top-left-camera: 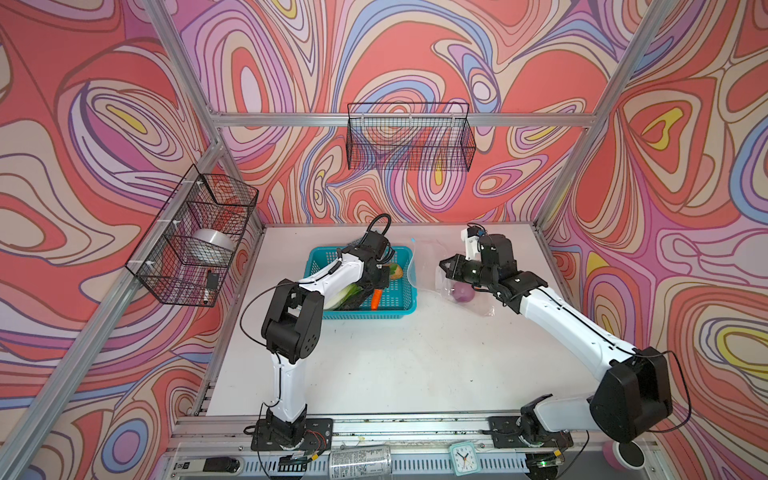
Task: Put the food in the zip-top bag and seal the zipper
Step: 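Close the left gripper on the orange carrot, then lift the carrot with the left gripper up out of the basket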
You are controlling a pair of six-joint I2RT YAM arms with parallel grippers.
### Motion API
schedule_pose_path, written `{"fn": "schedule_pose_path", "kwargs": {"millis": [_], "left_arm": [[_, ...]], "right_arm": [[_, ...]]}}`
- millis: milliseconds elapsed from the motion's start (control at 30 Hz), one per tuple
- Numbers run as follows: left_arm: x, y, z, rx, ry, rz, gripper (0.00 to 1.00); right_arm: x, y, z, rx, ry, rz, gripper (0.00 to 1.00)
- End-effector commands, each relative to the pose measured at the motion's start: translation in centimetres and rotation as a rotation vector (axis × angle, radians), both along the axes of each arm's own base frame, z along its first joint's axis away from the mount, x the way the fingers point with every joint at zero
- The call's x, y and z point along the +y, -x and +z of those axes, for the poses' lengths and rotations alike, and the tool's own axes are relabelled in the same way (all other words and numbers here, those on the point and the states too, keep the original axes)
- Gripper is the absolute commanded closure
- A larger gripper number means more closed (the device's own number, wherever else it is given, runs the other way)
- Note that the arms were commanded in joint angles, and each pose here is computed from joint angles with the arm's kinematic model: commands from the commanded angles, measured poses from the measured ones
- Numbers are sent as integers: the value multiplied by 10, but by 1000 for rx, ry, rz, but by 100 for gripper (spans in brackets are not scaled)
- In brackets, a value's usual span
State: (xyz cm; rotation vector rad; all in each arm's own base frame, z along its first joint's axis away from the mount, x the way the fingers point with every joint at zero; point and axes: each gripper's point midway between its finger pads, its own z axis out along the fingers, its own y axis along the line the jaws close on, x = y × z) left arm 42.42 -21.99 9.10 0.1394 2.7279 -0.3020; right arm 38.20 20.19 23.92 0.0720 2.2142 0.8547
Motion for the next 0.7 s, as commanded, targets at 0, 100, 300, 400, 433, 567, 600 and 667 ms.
{"fn": "schedule_pose_path", "kwargs": {"millis": [0,100,300,400,433,567,600,667], "left_arm": [[-2,8,19,-15,42,-6,78],[-7,12,14,15,57,-7,77],[-22,21,-6,40,83,17,78],[-23,19,-3,6,112,45,78],[-22,18,2,-13,114,52,78],[-17,12,25,-87,114,69,78],[-15,11,31,-107,112,72,78],[-11,9,46,-148,109,77,78]], "right_arm": [[1,-5,7,-16,-12,-5,100],[2,-6,8,-16,-18,-2,100],[2,-5,5,-10,-19,-3,100],[1,-4,4,-9,-13,-4,100],[-1,-4,4,-9,-11,-9,100],[-1,-3,5,-14,-9,-9,100],[-1,-3,5,-13,-9,-8,100],[-1,-3,5,-14,-9,-7,100]]}}
